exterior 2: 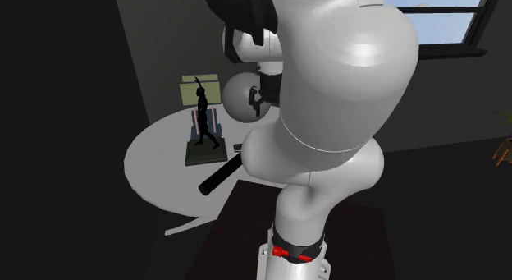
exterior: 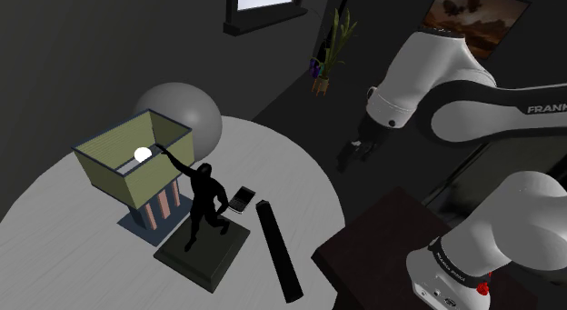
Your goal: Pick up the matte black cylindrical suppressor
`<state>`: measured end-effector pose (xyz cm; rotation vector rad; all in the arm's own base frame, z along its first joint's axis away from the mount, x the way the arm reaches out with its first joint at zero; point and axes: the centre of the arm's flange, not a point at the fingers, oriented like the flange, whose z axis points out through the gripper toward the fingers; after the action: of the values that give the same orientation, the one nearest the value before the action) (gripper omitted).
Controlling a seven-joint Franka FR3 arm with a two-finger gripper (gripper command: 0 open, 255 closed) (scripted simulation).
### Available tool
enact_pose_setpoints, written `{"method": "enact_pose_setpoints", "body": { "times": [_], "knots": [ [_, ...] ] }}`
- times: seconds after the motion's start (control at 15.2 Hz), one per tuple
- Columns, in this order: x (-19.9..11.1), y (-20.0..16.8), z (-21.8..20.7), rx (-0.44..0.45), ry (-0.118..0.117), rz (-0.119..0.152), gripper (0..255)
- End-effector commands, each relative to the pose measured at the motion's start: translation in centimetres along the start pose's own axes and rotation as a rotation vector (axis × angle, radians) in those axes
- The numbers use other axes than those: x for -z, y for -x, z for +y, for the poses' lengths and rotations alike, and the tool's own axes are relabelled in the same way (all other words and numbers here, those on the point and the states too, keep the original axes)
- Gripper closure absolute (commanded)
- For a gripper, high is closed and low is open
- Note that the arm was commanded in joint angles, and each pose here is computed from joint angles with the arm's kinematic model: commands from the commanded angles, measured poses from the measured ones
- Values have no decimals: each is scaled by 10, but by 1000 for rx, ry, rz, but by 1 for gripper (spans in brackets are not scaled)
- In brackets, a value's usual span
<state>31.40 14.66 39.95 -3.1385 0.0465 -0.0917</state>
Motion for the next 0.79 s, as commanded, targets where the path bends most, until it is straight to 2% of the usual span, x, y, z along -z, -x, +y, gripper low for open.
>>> {"method": "enact_pose_setpoints", "body": {
  "times": [0.0, 0.73],
  "knots": [
    [-20, 3, -16, -10, -3, 0, 0],
    [-135, 13, -102, -57, -12, -14, 0]
  ]
}}
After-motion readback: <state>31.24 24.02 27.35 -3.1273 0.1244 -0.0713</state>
